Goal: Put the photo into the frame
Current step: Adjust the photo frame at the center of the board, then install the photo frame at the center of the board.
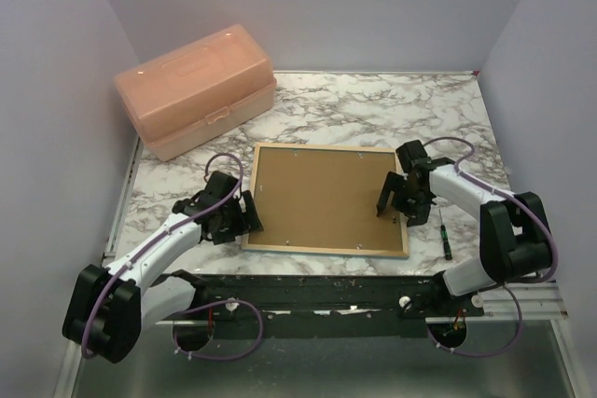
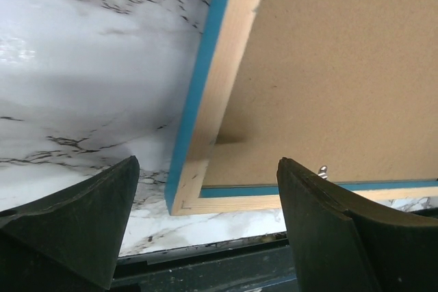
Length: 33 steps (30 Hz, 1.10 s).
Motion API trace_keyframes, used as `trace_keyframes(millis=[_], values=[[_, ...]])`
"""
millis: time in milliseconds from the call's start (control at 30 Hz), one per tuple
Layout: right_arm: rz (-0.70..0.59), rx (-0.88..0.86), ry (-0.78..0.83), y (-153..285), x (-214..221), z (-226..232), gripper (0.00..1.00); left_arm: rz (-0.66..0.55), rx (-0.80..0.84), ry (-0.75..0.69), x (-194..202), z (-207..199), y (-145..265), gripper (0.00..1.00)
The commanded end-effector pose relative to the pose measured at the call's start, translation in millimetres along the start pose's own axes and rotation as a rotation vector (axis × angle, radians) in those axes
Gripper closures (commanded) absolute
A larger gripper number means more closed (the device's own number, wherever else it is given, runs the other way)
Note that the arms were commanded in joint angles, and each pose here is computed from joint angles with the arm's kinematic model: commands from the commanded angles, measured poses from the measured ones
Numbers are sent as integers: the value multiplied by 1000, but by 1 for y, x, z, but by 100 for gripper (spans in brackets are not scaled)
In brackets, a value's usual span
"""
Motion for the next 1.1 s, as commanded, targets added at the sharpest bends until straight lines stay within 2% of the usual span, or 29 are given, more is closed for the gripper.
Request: trace_keyframes(millis=[0, 133, 300, 367, 467, 567, 733, 767, 900, 967, 1067], values=[[-20, -60, 68, 0, -7, 24, 13, -37, -13, 1, -7, 9, 8, 16], [-10, -47, 138, -2, -3, 47, 15, -65, -23, 8, -13, 8, 11, 18], [-19, 13, 131, -2, 4, 39, 19, -64, -37, 21, -16, 12, 9, 19], [-29, 28, 124, 0, 5, 34, 23, -66, -40, 22, -16, 13, 7, 19], [-39, 54, 119, 0, 7, 28, 38, -66, -42, 22, -15, 16, 4, 19], [-37, 73, 121, -3, 7, 25, 63, -60, -50, 20, -15, 17, 3, 20], [-26, 126, 126, -8, 8, 16, 96, -55, -62, 14, -16, 16, 3, 20], [-27, 132, 126, -8, 8, 15, 99, -57, -65, 12, -17, 16, 3, 20], [-29, 124, 128, -8, 9, 15, 99, -57, -69, 11, -17, 16, 4, 20], [-37, 102, 131, -5, 9, 18, 93, -61, -70, 11, -18, 16, 5, 20], [-69, 63, 130, 4, 4, 24, 54, -78, -80, 13, -22, 16, 7, 20]])
Point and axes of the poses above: each gripper's point midway between its finger pads, its own y axis back along the fingers, its own z axis along the line the jaws close on, x = y × z, the point moved 1 cm from there along y, back along the fingers, and after that the axes turned 14 degrees about y, right-handed, at the moved point
